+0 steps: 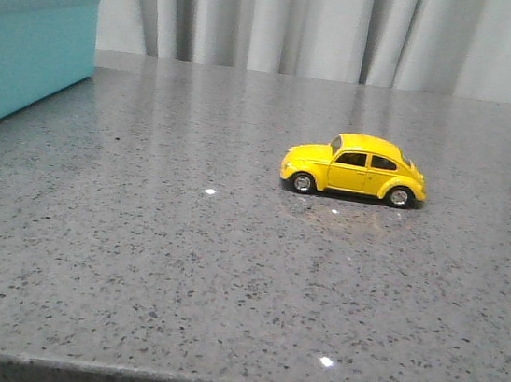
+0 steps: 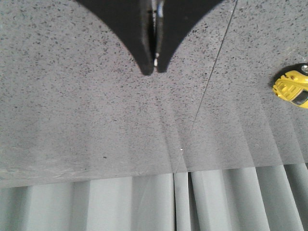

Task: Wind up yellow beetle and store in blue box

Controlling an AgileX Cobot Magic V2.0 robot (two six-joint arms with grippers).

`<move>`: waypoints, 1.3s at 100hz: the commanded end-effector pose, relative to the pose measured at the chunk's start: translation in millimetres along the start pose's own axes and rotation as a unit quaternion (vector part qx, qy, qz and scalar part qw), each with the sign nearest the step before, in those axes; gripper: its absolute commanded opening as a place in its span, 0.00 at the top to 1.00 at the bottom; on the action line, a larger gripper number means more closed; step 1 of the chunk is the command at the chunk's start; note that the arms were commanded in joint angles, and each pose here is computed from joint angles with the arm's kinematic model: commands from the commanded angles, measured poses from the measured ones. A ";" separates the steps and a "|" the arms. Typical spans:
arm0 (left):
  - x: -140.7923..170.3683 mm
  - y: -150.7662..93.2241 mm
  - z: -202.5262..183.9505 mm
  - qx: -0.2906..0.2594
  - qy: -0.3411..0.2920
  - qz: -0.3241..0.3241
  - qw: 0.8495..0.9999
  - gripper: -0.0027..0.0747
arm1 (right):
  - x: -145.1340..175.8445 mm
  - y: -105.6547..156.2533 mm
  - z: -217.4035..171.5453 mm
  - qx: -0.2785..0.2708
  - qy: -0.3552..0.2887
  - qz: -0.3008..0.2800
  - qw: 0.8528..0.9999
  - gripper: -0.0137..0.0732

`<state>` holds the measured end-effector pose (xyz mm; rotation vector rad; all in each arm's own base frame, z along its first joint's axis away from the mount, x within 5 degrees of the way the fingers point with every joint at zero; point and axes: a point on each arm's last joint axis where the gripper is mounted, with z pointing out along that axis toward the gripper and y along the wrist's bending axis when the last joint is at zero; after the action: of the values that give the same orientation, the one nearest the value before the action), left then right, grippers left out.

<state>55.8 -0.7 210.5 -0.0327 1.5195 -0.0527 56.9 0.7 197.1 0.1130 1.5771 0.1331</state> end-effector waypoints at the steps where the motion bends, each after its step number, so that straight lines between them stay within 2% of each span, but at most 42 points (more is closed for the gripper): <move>1: 6.1 0.2 -1.2 0.004 -0.030 -0.010 0.999 0.99 | -14.8 2.4 -3.2 -0.009 -0.058 -0.004 0.998 0.92; 58: 4.7 0.1 -1.3 0.004 -0.038 -0.010 0.999 0.99 | -14.8 2.4 -3.2 -0.009 -0.058 -0.004 0.998 0.92; 86: 1.9 0.1 -1.5 0.005 -0.053 -0.011 0.999 0.99 | -22.1 3.6 -4.4 -0.015 -0.098 -0.005 0.995 0.92; 96: -6.5 -0.2 -2.6 0.006 -0.070 -0.019 0.997 0.99 | -22.6 3.6 -4.5 -0.016 -0.099 0.003 0.995 0.92; 110: -21.9 -1.4 -4.0 0.007 -0.061 -0.019 0.998 0.99 | -26.2 4.2 -5.3 -0.015 -0.081 0.020 0.996 0.92; 123: -42.4 -2.5 -4.6 0.008 -0.071 -0.019 0.997 0.99 | -42.8 7.0 -7.6 -0.011 -0.055 0.019 0.998 0.92; 130: -52.8 -3.1 -4.4 0.008 -0.078 -0.019 0.997 0.94 | -53.7 8.7 -8.6 -0.011 -0.054 0.016 0.998 0.92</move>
<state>51.3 -0.8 234.7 -0.0445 1.4695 -0.0711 52.0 1.0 222.6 0.1387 1.5555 0.1675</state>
